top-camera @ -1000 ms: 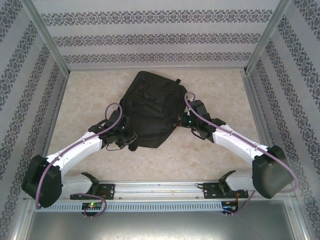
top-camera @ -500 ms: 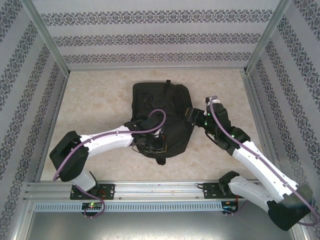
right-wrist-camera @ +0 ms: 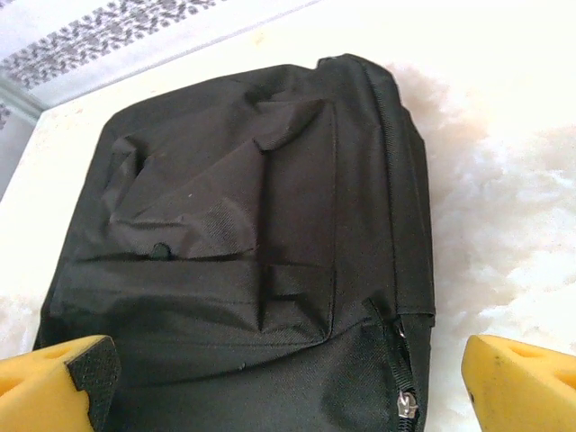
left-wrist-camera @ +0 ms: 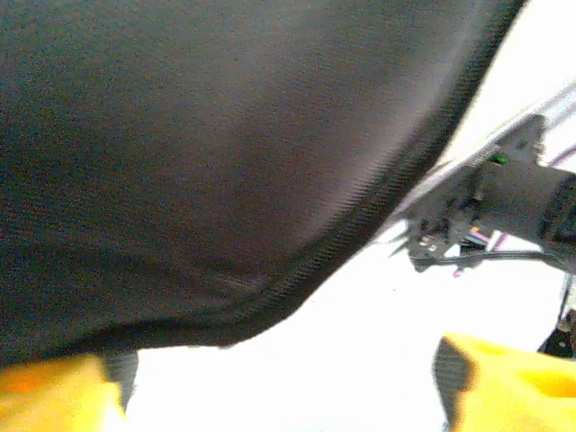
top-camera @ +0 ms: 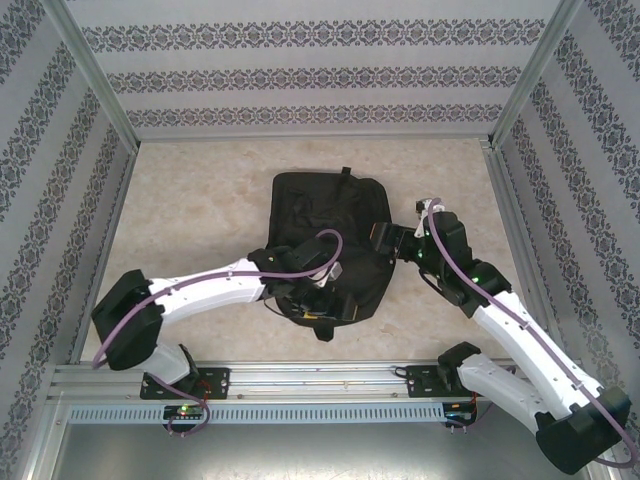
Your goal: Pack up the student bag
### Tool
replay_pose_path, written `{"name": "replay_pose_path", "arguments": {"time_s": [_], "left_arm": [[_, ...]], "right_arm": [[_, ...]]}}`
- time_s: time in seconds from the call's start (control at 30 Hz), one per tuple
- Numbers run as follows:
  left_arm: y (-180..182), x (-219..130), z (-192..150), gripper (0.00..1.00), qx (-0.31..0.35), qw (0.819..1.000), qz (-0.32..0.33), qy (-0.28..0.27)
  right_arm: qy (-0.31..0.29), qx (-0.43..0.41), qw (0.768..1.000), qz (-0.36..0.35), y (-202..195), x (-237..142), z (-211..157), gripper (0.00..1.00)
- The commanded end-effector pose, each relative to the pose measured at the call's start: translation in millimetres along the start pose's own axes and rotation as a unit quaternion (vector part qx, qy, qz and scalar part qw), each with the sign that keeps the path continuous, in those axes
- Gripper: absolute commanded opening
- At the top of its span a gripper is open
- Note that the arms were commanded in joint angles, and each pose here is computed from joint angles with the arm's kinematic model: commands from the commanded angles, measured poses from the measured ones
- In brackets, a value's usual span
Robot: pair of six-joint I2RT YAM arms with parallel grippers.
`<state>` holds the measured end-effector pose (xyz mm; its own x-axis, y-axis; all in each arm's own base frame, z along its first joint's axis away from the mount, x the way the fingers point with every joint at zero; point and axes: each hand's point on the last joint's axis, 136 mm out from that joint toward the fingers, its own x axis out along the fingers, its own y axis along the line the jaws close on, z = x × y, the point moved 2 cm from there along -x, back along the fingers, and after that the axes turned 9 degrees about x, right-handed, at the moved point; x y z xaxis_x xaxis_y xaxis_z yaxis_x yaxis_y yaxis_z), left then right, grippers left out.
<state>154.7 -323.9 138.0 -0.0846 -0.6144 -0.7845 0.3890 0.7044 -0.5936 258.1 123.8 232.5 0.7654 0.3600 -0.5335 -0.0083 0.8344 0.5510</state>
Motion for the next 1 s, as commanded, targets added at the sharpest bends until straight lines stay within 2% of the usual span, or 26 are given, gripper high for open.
{"name": "replay_pose_path", "arguments": {"time_s": [0.0,0.07,0.17,0.23,0.3,0.4,0.47,0.5,0.57,0.6,0.7,0.73,0.77,0.8,0.9,0.93,0.97], "left_arm": [[-21,-48,13,1.00,0.092,0.991,-0.023,-0.095],[-16,-81,30,1.00,0.090,0.984,-0.018,-0.151],[17,-124,56,1.00,0.073,0.970,0.008,-0.232],[55,-151,68,1.00,0.049,0.949,0.073,-0.302],[91,-184,72,1.00,0.038,0.913,0.169,-0.370],[142,-230,69,1.00,0.009,0.840,0.320,-0.438],[155,-238,76,1.00,0.067,0.795,0.361,-0.484],[165,-244,75,1.00,0.070,0.773,0.380,-0.503],[201,-260,64,1.00,0.027,0.730,0.443,-0.520],[217,-264,59,1.00,0.007,0.720,0.460,-0.520],[265,-261,47,1.00,-0.010,0.706,0.491,-0.511],[279,-263,41,1.00,-0.029,0.694,0.504,-0.514],[292,-261,39,1.00,-0.022,0.696,0.507,-0.509],[302,-252,39,1.00,-0.004,0.705,0.507,-0.497],[333,-228,28,1.00,-0.021,0.714,0.505,-0.485],[335,-232,30,1.00,-0.020,0.707,0.503,-0.497],[332,-228,35,1.00,-0.006,0.714,0.488,-0.502]], "right_arm": [[-0.005,-0.041,0.998,0.038,13,-18,4,0.98],[-0.038,-0.046,0.998,0.028,10,-28,15,0.98],[-0.090,-0.064,0.994,-0.007,0,-30,30,0.98],[-0.111,-0.084,0.990,-0.026,-2,-29,40,0.98],[-0.132,-0.106,0.983,-0.068,-10,-26,51,0.98],[-0.191,-0.160,0.964,-0.093,-14,-22,69,0.98],[-0.252,-0.183,0.946,-0.092,-17,-19,79,0.98],[-0.282,-0.185,0.937,-0.089,-21,-19,83,0.98],[-0.324,-0.193,0.923,-0.081,-34,-16,84,0.98],[-0.328,-0.188,0.922,-0.088,-45,-12,84,0.98],[-0.297,-0.156,0.934,-0.121,-86,12,83,0.98],[-0.293,-0.146,0.935,-0.137,-98,17,82,0.98],[-0.291,-0.142,0.934,-0.153,-108,21,82,0.98],[-0.291,-0.136,0.931,-0.170,-120,25,80,0.98],[-0.267,-0.131,0.931,-0.212,-152,40,71,0.98],[-0.261,-0.110,0.931,-0.229,-165,44,67,0.98],[-0.261,-0.084,0.933,-0.234,-175,48,66,0.98]]}}
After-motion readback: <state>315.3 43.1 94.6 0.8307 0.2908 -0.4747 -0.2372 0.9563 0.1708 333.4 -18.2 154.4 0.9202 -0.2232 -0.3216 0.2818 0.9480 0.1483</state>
